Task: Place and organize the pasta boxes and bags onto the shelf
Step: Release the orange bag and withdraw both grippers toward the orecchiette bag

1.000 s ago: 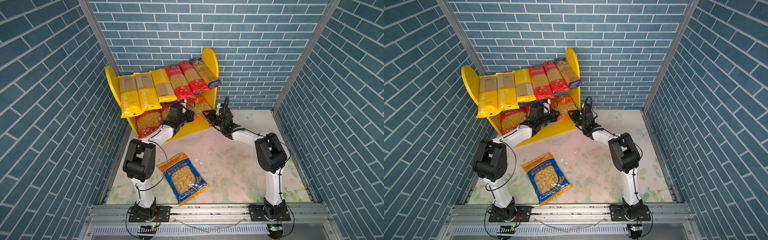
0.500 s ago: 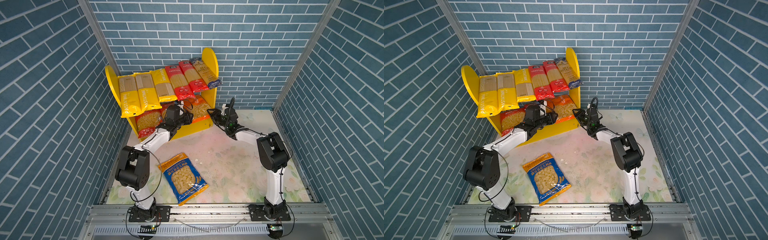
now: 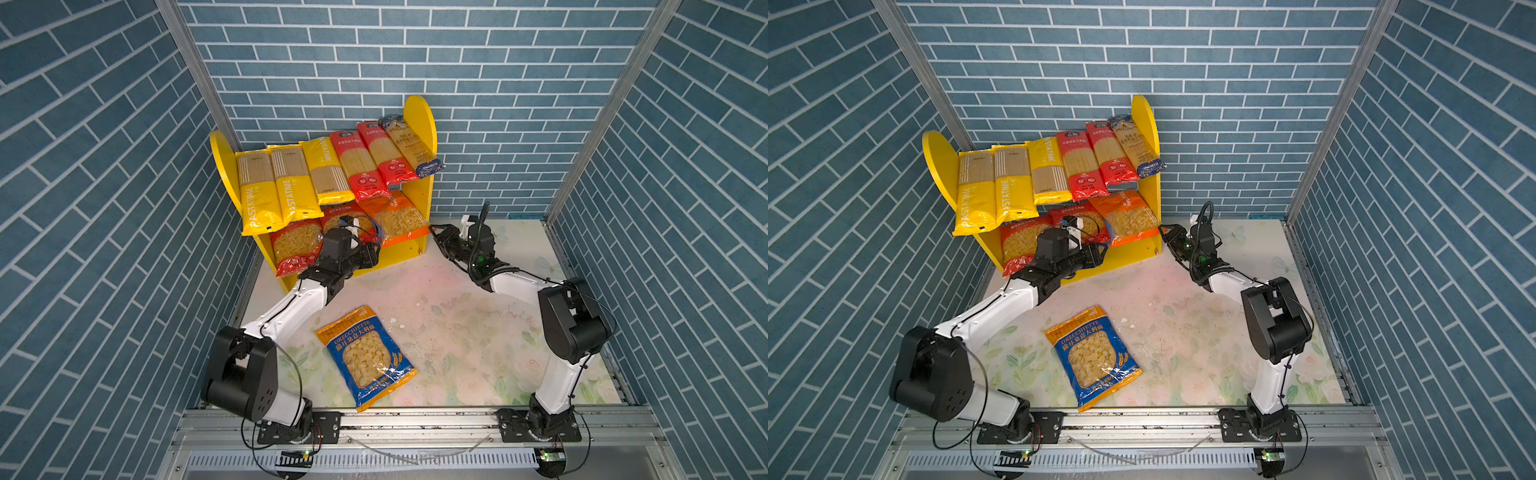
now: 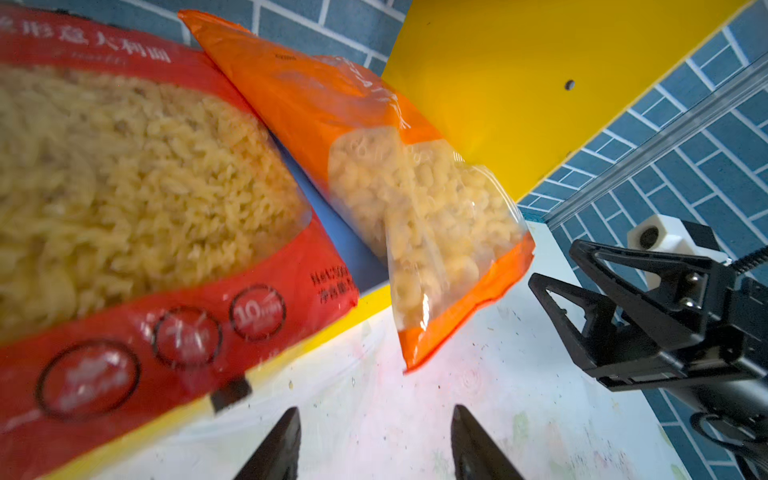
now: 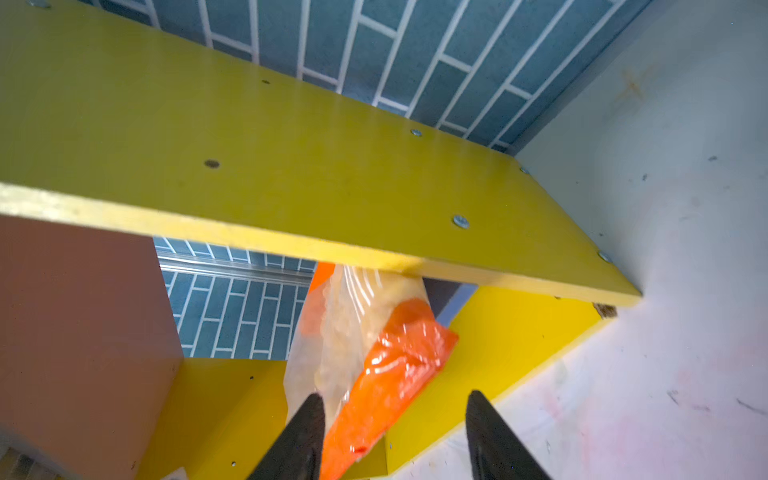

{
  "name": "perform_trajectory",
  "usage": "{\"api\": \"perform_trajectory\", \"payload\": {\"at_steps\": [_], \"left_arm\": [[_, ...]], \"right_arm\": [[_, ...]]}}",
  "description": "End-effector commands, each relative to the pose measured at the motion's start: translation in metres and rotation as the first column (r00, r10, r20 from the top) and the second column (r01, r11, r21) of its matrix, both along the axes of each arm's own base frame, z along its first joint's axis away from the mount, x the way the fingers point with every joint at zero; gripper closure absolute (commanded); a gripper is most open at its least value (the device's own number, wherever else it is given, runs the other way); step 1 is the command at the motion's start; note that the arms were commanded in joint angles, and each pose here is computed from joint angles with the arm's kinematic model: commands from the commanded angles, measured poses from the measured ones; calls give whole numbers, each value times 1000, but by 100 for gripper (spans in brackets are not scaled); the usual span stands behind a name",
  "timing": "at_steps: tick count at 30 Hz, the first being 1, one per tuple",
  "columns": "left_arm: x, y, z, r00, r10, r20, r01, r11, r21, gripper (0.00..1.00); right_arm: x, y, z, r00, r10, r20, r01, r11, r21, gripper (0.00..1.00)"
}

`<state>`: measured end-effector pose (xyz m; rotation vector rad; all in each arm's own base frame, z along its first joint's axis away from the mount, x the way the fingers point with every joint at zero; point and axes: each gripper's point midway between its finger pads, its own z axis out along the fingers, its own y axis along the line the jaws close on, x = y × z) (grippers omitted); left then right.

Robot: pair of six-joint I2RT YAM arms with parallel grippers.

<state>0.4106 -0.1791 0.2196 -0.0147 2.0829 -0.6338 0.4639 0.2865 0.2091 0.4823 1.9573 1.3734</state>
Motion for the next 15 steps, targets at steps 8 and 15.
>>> {"api": "perform_trajectory", "payload": {"at_steps": [8, 15], "left_arm": [[-109, 20, -28, 992, 121, -16, -118, 982, 150, 39], [-185, 62, -83, 968, 195, -156, -154, 958, 242, 39]], "right_arm": [[-116, 25, -59, 976, 205, -77, -219, 911, -348, 48], [-195, 60, -111, 873, 433, -225, -487, 739, -465, 49]]}}
